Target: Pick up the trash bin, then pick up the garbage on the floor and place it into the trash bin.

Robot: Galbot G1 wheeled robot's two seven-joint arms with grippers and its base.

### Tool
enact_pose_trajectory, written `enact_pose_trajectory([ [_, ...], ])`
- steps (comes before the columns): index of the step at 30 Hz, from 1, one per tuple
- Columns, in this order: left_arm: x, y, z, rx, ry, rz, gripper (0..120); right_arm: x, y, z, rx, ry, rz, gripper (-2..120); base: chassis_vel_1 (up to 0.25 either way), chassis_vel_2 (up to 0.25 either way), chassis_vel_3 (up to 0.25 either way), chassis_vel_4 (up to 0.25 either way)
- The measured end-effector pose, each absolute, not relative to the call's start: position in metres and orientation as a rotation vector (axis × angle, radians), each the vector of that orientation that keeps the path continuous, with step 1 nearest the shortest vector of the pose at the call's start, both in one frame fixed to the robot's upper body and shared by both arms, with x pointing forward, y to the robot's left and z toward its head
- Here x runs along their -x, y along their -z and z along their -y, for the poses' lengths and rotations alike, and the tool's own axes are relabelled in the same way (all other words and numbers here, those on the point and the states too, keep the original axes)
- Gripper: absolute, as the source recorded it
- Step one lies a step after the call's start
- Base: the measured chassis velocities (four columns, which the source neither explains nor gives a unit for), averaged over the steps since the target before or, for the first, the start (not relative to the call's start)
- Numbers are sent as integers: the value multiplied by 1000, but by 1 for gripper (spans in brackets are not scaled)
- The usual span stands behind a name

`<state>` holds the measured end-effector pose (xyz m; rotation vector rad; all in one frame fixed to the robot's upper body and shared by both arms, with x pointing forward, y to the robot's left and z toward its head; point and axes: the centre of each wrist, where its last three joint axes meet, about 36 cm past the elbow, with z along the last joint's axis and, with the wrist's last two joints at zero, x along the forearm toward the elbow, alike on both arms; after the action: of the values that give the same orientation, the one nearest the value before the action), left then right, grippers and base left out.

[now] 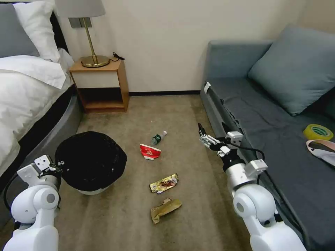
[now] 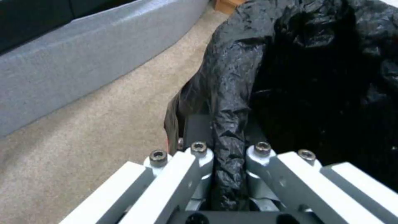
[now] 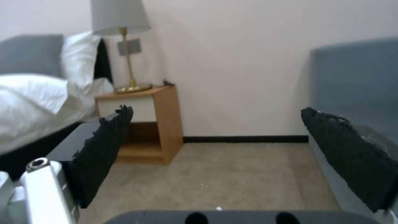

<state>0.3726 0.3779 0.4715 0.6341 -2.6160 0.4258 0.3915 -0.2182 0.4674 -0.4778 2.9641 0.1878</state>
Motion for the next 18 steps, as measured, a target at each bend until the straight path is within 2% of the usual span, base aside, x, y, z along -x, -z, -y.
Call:
enact_pose_trajectory([
  [4, -373, -470, -377, -636, -434, 2611, 4, -415, -449, 231, 636, 30, -2992, 100, 0, 0, 0, 0],
  [18, -371, -467, -379, -656, -432, 2600, 4, -450, -412, 231, 1157, 373, -2904, 100, 0, 0, 0, 0],
])
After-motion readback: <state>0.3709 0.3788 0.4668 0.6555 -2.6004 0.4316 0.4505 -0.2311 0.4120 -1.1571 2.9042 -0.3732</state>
